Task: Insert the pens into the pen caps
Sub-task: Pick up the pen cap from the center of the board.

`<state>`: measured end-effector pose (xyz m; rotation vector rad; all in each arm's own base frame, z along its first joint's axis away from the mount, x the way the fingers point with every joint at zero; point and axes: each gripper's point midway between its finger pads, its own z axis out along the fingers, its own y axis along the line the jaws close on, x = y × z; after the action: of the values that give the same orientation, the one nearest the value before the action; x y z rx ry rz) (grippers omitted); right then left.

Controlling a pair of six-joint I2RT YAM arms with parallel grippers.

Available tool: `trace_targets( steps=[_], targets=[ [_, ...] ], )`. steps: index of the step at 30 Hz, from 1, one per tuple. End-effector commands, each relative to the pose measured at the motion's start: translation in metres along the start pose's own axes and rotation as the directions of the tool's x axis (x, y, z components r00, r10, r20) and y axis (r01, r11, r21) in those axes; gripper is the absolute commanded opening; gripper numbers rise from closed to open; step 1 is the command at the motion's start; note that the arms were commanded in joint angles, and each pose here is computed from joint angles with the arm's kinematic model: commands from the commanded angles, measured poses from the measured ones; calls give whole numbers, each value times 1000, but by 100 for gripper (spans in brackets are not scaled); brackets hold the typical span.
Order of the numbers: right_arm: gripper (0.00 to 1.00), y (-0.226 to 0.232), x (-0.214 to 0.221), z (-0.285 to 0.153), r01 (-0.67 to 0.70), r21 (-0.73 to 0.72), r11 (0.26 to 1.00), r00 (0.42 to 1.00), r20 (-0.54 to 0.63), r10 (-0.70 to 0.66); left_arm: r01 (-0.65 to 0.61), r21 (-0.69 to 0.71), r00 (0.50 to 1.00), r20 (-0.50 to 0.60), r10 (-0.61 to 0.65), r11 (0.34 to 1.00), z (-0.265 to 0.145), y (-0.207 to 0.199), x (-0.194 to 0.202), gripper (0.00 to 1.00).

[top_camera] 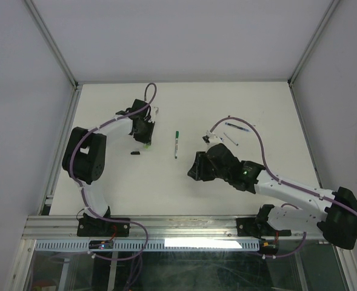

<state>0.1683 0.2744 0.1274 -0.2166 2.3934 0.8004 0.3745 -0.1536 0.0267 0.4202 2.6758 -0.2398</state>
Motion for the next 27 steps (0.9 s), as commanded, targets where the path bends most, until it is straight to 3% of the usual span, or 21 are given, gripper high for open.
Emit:
trace_targets(
  steps=[1, 8, 16, 22, 27],
  targets=[
    [40, -2, -10, -8, -14, 2, 1000, 998, 57, 14, -47, 126, 993, 117, 33, 991, -37, -51, -30, 0],
    [40, -13, -5, -10, -39, 34, 999, 997, 61, 37, -63, 218, 992, 123, 37, 974, -52, -109, -5, 0],
    [42, -24, -11, -14, -92, 31, 995, 984, 154, 86, 22, 427, 980, 170, -104, 904, -83, -158, 32, 0],
    [52, -8, -32, -23, 28, -109, 994, 951, 311, 7, 26, 544, 969, 193, -155, 839, -110, -179, 48, 0],
    [56, 8, -52, -42, 167, -210, 963, 876, 479, -47, -7, 599, 960, 229, -163, 801, -127, -187, 54, 0]
  ],
)
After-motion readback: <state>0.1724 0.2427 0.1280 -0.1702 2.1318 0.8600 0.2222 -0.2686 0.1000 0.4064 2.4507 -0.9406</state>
